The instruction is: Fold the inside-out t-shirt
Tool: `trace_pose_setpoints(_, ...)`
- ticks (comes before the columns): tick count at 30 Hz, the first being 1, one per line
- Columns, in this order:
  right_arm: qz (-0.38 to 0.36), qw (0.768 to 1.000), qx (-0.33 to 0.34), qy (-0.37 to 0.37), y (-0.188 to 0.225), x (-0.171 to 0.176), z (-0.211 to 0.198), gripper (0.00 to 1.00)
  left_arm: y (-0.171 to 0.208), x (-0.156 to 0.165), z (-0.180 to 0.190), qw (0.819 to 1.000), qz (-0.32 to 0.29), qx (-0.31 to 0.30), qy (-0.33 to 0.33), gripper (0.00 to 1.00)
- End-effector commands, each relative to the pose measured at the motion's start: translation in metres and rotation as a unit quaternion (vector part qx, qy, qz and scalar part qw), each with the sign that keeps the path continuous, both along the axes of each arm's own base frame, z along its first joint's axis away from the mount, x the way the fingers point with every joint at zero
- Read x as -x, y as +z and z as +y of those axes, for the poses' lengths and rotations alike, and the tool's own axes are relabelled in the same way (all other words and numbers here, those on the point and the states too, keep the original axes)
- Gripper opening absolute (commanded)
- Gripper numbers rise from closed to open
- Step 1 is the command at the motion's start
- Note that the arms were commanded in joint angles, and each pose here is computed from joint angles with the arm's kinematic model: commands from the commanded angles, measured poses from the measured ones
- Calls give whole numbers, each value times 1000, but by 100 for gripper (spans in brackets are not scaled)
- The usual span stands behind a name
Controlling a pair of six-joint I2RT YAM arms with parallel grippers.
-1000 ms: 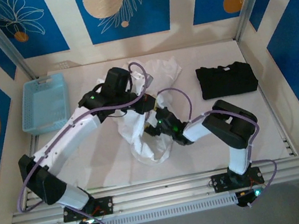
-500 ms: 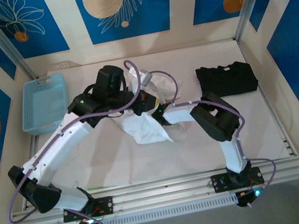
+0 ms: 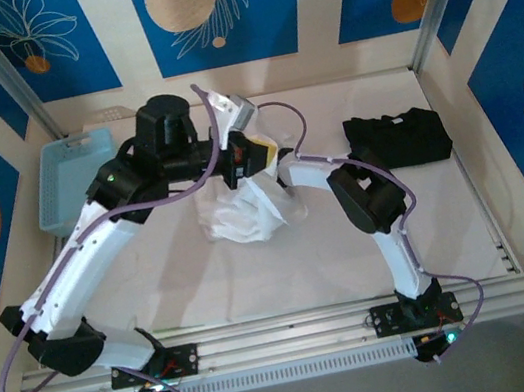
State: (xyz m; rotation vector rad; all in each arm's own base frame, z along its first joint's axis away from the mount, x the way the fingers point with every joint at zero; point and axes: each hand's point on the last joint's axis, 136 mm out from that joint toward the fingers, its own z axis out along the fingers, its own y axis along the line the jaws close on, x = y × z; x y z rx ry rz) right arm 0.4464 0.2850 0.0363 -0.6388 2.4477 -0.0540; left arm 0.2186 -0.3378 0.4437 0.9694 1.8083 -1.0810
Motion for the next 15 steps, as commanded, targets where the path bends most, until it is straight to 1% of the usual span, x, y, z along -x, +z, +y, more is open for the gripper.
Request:
trace_pose_setpoints(1, 97, 995, 14, 14, -24, 29, -11, 82, 51, -3, 26, 993, -92, 28, 64, 0)
trace_pose_setpoints(2, 108, 994, 8, 17, -24, 30, -12, 68, 52, -10, 31, 991, -99, 25, 89, 0)
trace_pose_setpoints(4, 136, 990, -17, 25, -24, 34, -13, 31, 50, -26, 43, 984, -110, 13, 142, 0)
trace_pose_setpoints(6, 139, 989, -35, 35, -16, 34, -13, 1, 44, -40, 55, 974, -117, -4, 192, 0)
trace_pose_setpoints(8, 129, 989, -53, 51, 1, 33, -11, 0, 32, -56, 69, 962, -120, -27, 244, 0)
trace_pose_setpoints(11, 102, 987, -97, 75, 40, 39, -6, 0, 8, -83, 102, 933, -116, -68, 335, 0)
trace_pose_setpoints(13, 85, 980, -156, 86, 74, 48, -4, 0, -7, -98, 131, 910, -105, -85, 391, 0)
trace_pose_setpoints(15, 75, 967, -221, 97, 102, 61, -2, 0, -24, -107, 152, 898, -90, -88, 421, 0)
